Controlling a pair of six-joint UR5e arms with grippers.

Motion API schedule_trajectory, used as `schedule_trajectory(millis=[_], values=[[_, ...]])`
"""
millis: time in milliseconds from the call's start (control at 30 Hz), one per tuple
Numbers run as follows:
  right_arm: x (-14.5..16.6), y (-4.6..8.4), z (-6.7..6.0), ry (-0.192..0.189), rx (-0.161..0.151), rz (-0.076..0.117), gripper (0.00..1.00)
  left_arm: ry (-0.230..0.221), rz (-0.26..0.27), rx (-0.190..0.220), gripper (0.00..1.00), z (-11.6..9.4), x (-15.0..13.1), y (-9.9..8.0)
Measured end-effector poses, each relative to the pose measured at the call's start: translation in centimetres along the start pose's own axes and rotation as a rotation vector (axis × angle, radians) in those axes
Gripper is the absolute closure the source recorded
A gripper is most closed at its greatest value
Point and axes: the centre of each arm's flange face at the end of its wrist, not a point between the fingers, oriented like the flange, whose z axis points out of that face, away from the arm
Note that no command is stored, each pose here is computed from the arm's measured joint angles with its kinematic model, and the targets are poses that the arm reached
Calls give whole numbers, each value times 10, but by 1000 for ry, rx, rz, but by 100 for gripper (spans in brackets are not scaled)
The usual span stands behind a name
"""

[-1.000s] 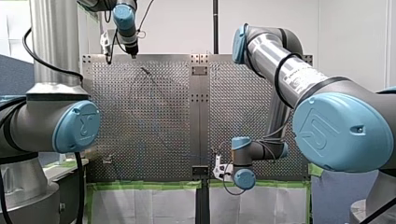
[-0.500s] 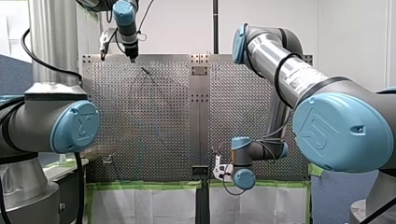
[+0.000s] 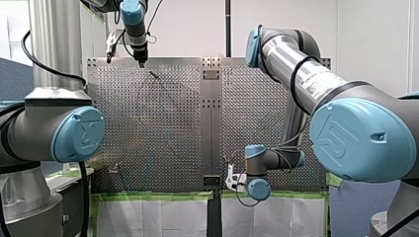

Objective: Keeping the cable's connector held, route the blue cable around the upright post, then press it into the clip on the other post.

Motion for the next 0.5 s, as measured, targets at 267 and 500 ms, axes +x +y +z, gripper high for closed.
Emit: schedule_trajectory(millis=[267,500], values=[[0,0,0,0,0,1,100,0,-26,8,0,-2,1,-4],[0,0,0,0,0,0,100,-2,-48,-5,0,-3,1,-4]])
